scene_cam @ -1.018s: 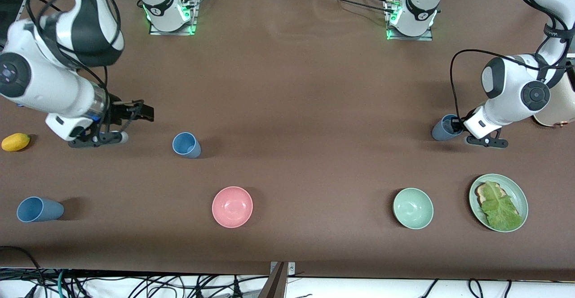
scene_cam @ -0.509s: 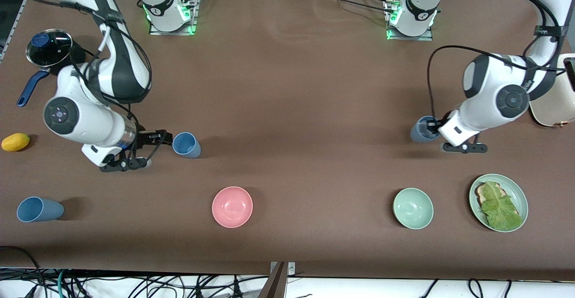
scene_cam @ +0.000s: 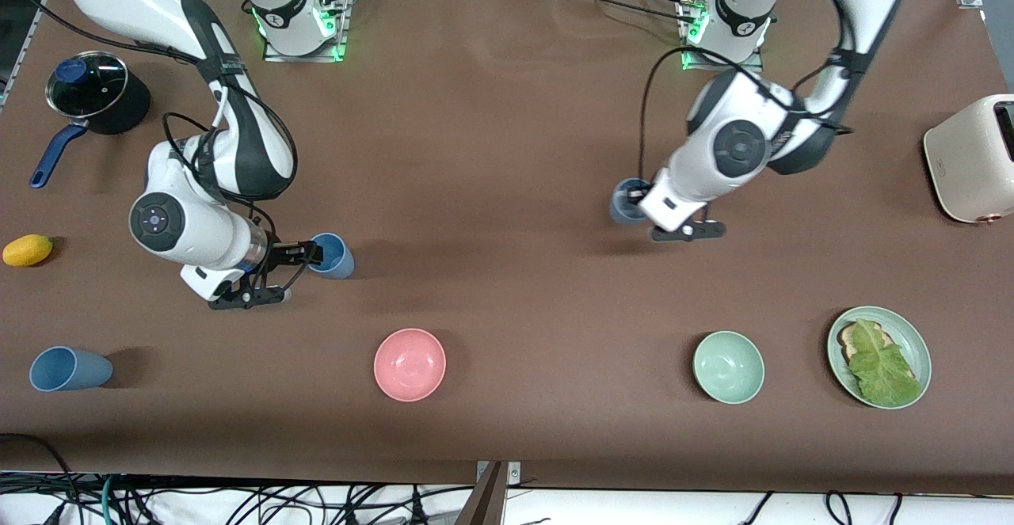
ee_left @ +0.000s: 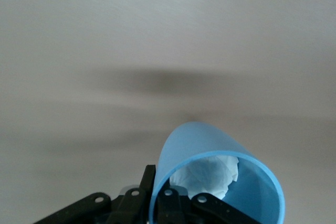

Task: Stack blue cups with both arms
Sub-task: 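Place the cup mid-table with the left gripper while the right gripper grasps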

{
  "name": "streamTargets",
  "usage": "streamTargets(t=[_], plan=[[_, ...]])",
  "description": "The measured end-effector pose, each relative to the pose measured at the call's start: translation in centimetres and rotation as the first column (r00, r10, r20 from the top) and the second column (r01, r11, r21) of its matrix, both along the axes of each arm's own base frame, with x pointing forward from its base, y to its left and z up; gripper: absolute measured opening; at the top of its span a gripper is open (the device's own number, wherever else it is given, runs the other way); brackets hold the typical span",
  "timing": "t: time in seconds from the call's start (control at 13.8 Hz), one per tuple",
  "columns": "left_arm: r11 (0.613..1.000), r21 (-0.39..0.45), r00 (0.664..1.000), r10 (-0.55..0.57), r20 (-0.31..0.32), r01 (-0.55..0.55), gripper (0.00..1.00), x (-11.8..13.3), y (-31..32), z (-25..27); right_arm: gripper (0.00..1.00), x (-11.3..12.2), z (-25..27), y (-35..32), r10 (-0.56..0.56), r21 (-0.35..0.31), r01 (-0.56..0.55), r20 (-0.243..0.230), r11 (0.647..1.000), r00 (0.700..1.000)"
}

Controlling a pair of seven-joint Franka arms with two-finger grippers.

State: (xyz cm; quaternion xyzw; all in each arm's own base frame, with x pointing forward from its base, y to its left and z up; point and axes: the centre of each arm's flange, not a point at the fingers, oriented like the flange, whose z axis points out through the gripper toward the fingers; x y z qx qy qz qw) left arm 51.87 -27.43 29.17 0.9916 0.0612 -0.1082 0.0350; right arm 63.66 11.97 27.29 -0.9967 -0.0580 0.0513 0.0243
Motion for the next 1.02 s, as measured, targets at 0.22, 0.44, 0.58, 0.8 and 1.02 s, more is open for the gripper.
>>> streamTargets(t=[0.22,0.44,0.58,0.8,1.02], plan=[[1.0,-0.023,1.0,0.011,-0.024,-0.012,0.01,-1.3,-3.3,-3.4,1.0,-0.7,-1.2,0.0,0.0,-0.001,0.0,0.003,1.0,1.0],[1.0,-0.029,0.999,0.003,-0.043,-0.004,0.01,-1.6,-4.1,-4.6,0.97,-1.3,-2.2,0.2,0.004,0.0,-0.004,0.013,1.0,1.0],[1.0,-0.03,0.999,-0.002,-0.045,0.001,0.01,-1.7,-4.4,-4.8,0.76,-1.7,-2.5,1.1,-0.014,-0.003,0.014,0.01,1.0,1.0],[0.999,-0.046,1.0,0.02,-0.002,-0.02,0.25,0.0,-4.2,-2.6,0.43,-2.2,-2.5,3.1,-0.039,-0.009,0.04,0.008,0.999,0.999],[0.999,-0.027,0.999,0.03,0.046,-0.028,0.57,2.0,-3.3,4.1,0.09,-2.1,-2.3,3.1,-0.042,-0.008,0.042,0.014,0.999,0.999]])
